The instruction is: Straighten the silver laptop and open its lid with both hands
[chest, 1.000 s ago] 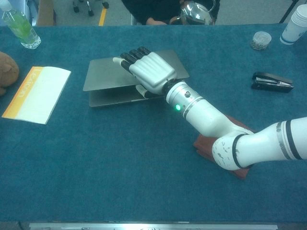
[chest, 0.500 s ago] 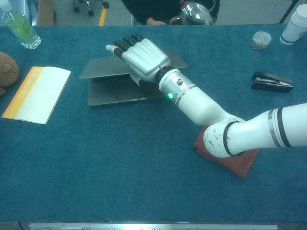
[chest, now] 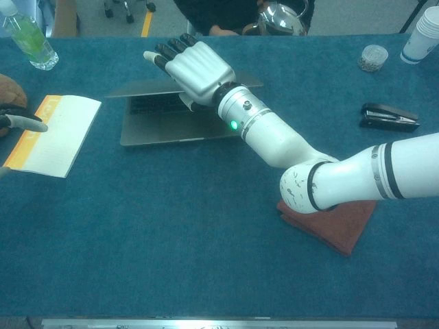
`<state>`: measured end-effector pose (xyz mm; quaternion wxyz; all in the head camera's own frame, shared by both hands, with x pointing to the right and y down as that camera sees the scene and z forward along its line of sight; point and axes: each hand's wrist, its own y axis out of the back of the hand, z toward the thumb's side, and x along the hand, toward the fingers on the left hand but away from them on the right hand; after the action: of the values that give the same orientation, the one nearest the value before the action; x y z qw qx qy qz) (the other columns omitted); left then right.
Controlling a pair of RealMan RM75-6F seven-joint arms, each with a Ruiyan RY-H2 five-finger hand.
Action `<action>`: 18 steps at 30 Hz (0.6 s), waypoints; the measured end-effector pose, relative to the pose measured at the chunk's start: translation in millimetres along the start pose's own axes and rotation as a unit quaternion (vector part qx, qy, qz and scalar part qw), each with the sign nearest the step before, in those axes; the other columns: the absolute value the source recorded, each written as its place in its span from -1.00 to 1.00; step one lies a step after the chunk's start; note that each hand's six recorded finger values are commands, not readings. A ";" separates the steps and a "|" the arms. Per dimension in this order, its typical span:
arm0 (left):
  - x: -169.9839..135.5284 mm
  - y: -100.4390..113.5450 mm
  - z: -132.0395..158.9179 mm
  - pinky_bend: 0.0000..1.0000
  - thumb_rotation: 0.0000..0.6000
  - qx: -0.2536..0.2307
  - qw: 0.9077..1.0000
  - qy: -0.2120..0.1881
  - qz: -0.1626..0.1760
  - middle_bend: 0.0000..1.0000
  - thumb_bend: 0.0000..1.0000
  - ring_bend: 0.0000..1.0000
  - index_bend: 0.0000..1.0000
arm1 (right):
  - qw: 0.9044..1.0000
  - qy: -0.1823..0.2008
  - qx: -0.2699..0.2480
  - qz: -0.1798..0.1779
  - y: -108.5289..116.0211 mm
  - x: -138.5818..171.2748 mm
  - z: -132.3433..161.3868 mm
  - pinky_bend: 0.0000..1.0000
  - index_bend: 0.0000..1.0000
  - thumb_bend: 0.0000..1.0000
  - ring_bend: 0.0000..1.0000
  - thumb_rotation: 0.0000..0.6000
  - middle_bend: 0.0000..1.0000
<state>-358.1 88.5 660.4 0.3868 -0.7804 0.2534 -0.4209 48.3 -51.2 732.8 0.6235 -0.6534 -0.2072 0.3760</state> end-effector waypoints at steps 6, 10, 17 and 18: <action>20.6 -7.0 10.8 -0.75 1.00 0.006 0.999 -0.032 -0.023 -0.78 -0.21 -0.89 -0.67 | 1.000 0.000 0.006 -0.002 2.4 -3.2 0.1 -0.87 -1.00 -0.06 -1.00 1.00 -0.89; 34.5 -11.5 17.2 -0.75 1.00 0.010 0.998 -0.050 -0.033 -0.78 -0.21 -0.89 -0.67 | 1.000 0.000 0.009 -0.004 4.6 -5.0 0.9 -0.87 -1.00 -0.06 -1.00 1.00 -0.89; 59.5 -18.2 26.5 -0.74 1.00 0.015 0.996 -0.074 -0.045 -0.78 -0.21 -0.89 -0.67 | 1.000 -0.002 0.016 -0.006 6.9 -7.8 0.3 -0.87 -1.00 -0.07 -1.00 1.00 -0.89; 61.4 -18.9 27.3 -0.75 1.00 0.015 0.996 -0.076 -0.047 -0.78 -0.21 -0.89 -0.67 | 1.000 -0.002 0.016 -0.006 7.1 -8.0 0.2 -0.87 -1.00 -0.07 -1.00 1.00 -0.89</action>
<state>-301.7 65.8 694.7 0.3967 -0.8152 0.1802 -0.3817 41.7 -57.9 727.8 0.6358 -0.6411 -0.2064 0.3770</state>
